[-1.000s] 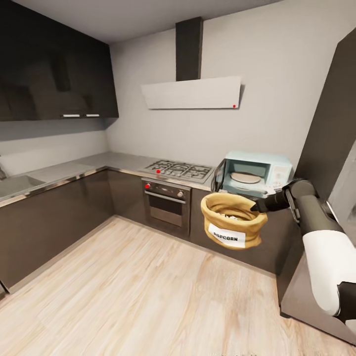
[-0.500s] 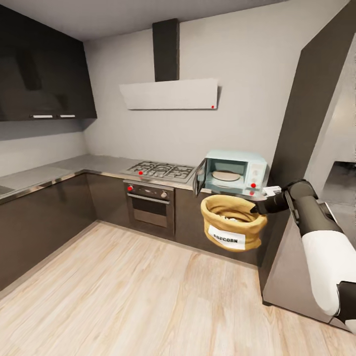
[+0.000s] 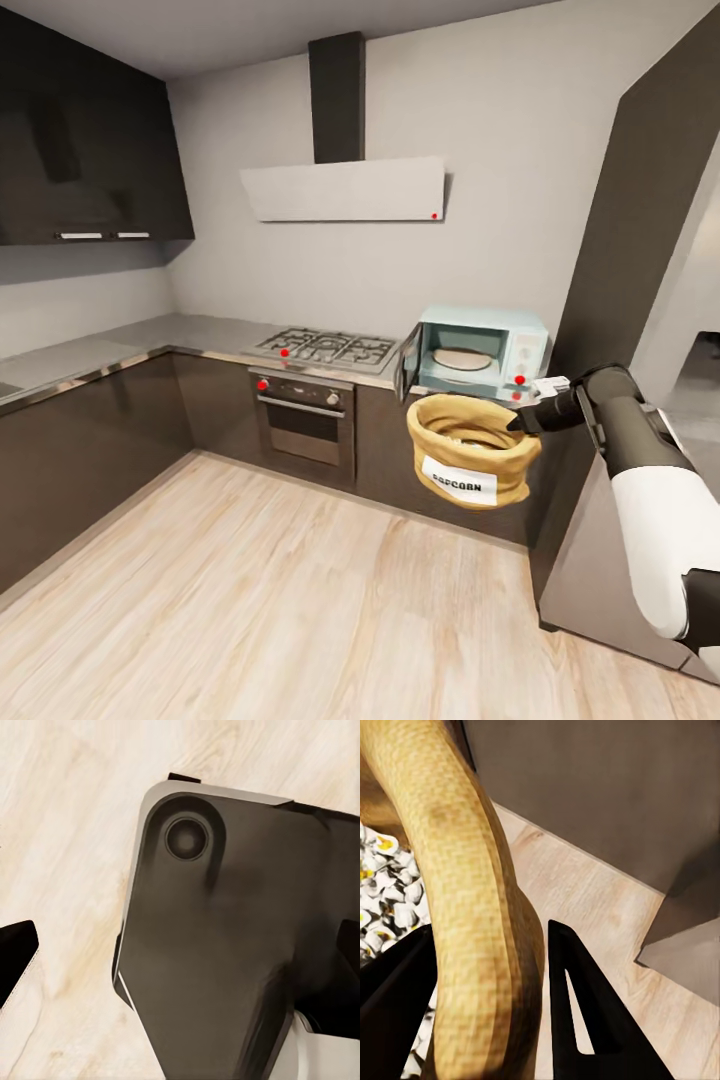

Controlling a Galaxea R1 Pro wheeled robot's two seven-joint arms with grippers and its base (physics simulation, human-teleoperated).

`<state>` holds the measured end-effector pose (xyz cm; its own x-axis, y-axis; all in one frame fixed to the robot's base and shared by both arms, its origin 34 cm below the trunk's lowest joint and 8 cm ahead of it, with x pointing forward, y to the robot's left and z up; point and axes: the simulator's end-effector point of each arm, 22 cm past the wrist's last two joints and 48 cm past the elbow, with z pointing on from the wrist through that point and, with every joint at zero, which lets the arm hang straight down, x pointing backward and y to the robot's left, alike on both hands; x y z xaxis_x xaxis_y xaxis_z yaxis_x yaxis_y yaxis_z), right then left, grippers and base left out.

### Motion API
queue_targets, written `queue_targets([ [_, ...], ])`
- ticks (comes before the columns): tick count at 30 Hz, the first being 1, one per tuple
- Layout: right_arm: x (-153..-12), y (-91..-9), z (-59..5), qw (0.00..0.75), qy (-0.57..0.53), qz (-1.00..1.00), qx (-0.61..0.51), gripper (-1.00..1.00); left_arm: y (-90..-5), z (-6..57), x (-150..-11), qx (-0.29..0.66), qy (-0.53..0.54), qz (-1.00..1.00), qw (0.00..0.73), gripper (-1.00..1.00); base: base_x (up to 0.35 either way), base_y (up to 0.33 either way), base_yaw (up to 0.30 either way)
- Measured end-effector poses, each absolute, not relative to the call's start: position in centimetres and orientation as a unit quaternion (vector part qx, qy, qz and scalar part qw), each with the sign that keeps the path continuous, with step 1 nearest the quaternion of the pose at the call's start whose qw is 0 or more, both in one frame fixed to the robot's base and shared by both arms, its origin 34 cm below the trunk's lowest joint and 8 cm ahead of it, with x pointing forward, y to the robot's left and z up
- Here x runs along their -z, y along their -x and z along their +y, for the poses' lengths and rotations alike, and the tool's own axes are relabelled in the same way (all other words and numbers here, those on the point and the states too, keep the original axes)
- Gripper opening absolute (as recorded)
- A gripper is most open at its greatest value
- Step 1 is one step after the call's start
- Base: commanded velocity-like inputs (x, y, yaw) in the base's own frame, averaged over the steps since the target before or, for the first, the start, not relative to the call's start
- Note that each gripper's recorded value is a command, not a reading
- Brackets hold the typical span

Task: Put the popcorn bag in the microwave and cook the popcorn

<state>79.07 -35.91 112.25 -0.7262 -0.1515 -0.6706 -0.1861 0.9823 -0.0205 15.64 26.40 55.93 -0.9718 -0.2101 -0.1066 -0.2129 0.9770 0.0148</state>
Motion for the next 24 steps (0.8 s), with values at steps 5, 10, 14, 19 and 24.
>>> queue_targets([
  [5,-112.33,-79.04,-36.21,0.36,0.088,0.928,-0.026,-1.0,-15.64,26.41,-55.93,-0.013,0.107,0.993,0.052,1.0,0.299,0.049,-0.132],
  [10,-112.3,-79.06,-36.34,0.36,0.087,0.929,-0.025,-1.0,-15.64,26.44,-55.92,-0.014,0.107,0.993,0.052,1.0,0.112,0.003,-0.242],
  [14,-112.3,-79.06,-36.37,0.36,0.087,0.929,-0.025,-1.0,-15.64,26.4,-55.92,-0.014,0.107,0.993,0.052,1.0,0.009,0.0,-0.248],
  [19,-112.33,-79.02,-36.4,0.36,0.087,0.929,-0.024,-1.0,-15.66,26.33,-55.93,-0.012,0.106,0.993,0.052,1.0,0.203,0.075,-0.248],
  [24,-112.34,-79.02,-36.4,0.36,0.087,0.929,-0.024,-1.0,-15.61,26.3,-55.92,-0.011,0.106,0.993,0.051,1.0,0.314,0.021,-0.118],
])
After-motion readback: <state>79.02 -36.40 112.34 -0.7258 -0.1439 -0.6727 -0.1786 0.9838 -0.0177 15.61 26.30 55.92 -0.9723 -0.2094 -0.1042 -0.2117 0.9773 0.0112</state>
